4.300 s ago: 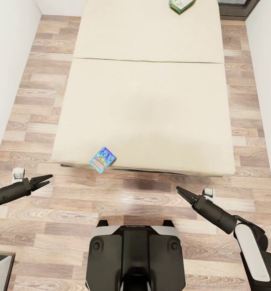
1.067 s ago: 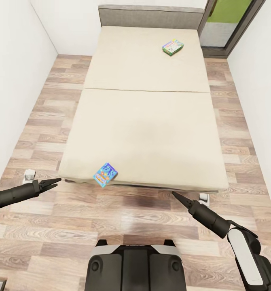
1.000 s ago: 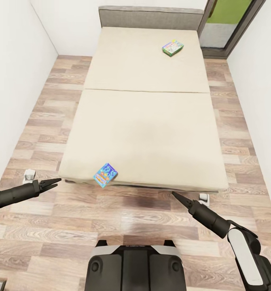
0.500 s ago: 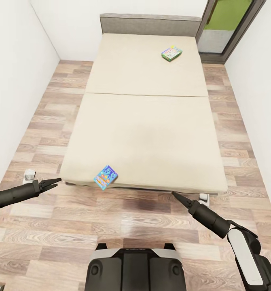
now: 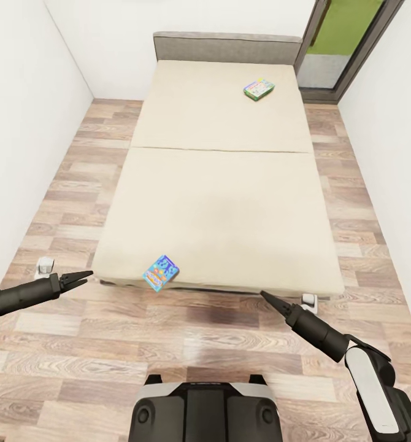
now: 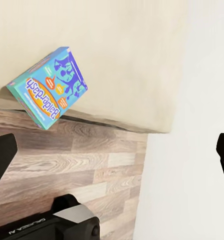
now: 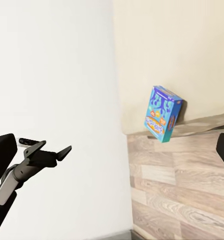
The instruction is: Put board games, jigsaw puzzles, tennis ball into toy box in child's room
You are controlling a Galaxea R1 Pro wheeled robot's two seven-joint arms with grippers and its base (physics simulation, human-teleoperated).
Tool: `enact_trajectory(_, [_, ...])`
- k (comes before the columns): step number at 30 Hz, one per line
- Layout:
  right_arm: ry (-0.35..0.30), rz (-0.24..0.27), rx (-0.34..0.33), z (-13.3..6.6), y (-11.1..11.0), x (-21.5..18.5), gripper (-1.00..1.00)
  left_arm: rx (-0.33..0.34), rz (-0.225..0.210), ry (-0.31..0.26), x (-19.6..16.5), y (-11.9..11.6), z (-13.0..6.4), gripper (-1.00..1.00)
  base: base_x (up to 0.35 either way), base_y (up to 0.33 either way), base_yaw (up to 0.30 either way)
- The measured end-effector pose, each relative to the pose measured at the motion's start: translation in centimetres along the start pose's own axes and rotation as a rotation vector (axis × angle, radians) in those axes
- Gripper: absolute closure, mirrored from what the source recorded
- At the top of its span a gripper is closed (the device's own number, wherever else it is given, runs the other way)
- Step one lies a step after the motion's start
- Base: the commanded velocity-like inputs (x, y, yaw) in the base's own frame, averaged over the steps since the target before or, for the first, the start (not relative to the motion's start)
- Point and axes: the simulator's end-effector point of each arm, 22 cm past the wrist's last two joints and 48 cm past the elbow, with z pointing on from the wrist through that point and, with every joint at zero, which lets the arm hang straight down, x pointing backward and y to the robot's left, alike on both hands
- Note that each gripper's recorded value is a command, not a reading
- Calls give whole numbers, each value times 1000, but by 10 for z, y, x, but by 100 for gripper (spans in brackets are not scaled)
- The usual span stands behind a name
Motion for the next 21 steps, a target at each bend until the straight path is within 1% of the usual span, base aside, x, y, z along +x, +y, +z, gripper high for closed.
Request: enact_trajectory(21, [-14, -26, -20, -2, 16, -8, -100, 14, 24, -19, -9, -16, -7, -100, 0, 0, 0])
